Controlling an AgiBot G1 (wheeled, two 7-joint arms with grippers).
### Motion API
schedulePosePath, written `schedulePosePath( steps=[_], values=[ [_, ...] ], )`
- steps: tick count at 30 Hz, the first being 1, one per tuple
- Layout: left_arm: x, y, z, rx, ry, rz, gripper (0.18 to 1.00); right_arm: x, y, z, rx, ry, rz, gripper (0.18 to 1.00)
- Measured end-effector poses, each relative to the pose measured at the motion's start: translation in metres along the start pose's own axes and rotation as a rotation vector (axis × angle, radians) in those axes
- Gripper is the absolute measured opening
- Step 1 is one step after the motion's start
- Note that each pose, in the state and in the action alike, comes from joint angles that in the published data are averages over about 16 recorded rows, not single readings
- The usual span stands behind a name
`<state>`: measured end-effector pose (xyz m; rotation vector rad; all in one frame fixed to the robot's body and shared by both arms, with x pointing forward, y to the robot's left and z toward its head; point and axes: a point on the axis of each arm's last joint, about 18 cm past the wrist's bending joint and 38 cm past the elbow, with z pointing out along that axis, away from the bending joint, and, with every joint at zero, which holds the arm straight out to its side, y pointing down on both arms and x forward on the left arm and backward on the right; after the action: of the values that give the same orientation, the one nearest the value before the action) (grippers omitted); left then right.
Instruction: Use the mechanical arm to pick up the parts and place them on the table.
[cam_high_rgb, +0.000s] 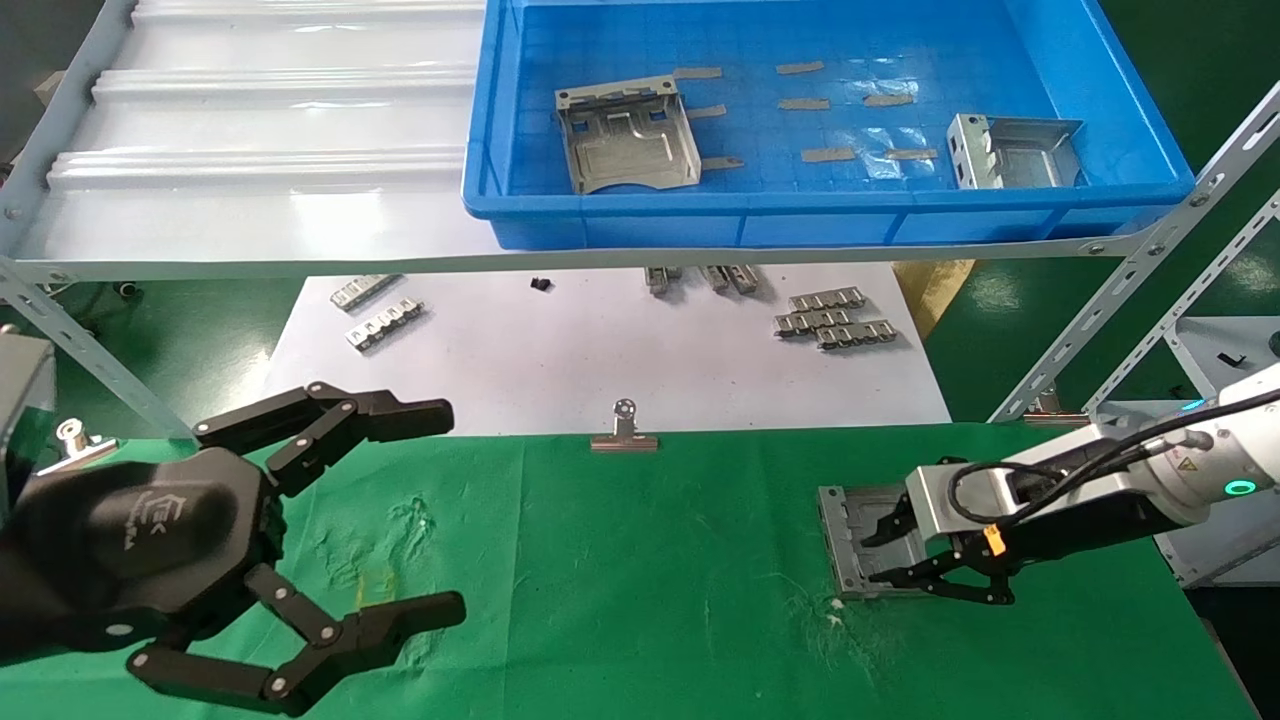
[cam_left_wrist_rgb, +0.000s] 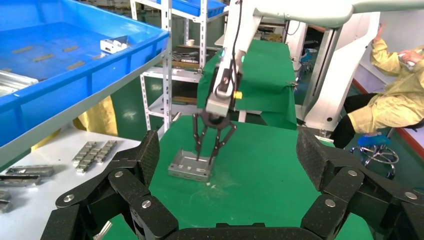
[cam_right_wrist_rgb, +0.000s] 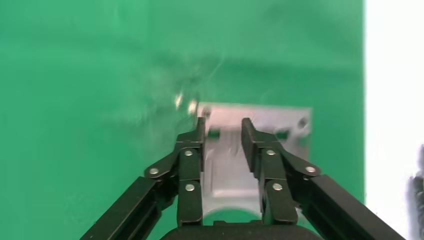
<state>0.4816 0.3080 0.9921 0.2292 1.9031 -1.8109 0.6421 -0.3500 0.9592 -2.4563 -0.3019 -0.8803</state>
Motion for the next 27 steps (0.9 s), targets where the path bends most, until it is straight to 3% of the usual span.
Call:
schedulePosePath(
  steps=[9,27],
  values=[
    [0.000,0.000,0.000,0.000,0.000,0.000,1.001,0.006,-0.023,-0.014,0.152,0.047,0.056,0.470],
    [0.000,0.000,0.000,0.000,0.000,0.000,1.001,0.001,-0.029,-0.010,0.229,0.072,0.083,0.863]
  ],
)
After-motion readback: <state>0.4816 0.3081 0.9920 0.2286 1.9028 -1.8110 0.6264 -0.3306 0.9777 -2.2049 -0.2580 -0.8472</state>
